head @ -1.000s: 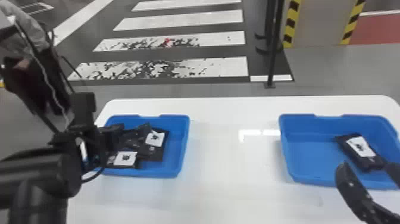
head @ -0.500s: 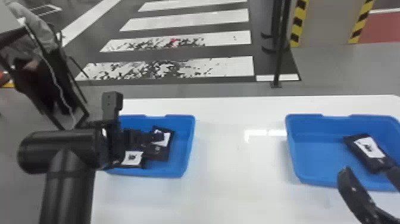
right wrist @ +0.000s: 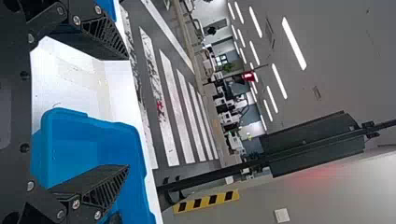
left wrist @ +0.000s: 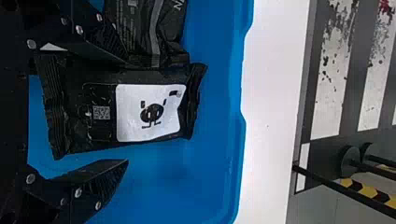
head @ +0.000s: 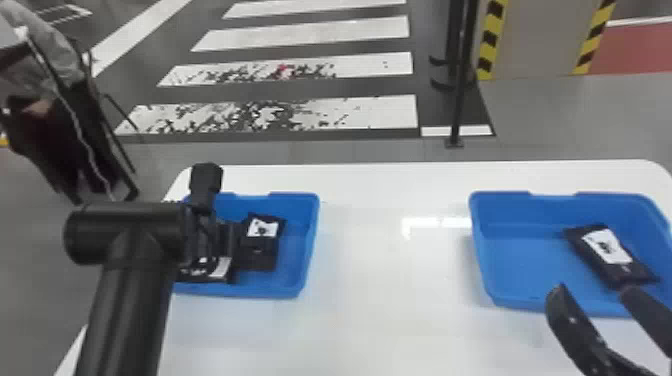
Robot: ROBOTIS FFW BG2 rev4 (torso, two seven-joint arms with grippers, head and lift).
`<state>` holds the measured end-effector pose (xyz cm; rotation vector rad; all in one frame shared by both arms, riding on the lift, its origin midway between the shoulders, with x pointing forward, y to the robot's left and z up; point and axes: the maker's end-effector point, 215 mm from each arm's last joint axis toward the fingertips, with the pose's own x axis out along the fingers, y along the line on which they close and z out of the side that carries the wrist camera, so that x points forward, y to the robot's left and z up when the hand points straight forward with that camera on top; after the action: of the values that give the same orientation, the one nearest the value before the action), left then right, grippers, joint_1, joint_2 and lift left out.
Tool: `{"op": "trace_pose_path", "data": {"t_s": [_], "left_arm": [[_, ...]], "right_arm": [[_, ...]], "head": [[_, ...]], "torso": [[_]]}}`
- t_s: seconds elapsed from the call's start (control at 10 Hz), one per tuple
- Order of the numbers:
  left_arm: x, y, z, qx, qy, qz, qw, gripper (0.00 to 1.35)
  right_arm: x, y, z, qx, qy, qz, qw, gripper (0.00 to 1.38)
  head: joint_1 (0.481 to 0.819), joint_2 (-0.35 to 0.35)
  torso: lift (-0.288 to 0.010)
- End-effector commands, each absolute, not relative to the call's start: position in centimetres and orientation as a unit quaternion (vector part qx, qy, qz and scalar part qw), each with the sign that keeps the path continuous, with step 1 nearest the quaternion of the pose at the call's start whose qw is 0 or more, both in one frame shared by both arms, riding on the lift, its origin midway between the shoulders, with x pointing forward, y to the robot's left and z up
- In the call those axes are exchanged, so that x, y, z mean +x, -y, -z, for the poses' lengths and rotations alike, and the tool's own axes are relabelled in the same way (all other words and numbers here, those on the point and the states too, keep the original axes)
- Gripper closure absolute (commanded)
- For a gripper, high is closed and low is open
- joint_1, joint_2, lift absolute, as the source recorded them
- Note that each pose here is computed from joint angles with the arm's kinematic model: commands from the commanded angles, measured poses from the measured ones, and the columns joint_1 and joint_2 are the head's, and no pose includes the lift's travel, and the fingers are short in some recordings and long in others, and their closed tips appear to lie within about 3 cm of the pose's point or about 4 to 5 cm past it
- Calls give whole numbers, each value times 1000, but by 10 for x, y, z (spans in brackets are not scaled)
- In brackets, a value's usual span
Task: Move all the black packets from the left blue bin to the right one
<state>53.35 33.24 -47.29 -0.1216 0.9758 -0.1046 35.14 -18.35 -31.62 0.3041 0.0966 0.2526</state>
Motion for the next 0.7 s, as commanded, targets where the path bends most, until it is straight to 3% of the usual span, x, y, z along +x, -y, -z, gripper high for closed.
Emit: {"op": "trace_pose_path", "data": {"t_s": [0.0, 0.1, 0.3, 0.6], "left_arm": [[532, -328, 484, -60, -480, 60, 873, 1125], [528, -332, 489, -66, -480, 55, 873, 1200], [536, -324, 482, -63, -463, 74, 881, 1202], [529, -286, 426, -66, -396, 133, 906, 1202]], "right_arm": [[352, 181, 319, 159, -51, -127, 978, 217], [352, 181, 319, 160, -51, -128, 978, 219], [352, 180, 319, 162, -50, -129, 977, 225], [351, 177, 320, 171, -53, -135, 975, 233]], "head": [[695, 187], [695, 187], [695, 189], [695, 157]], "torso": [[-140], [-140], [-140], [-140]]}}
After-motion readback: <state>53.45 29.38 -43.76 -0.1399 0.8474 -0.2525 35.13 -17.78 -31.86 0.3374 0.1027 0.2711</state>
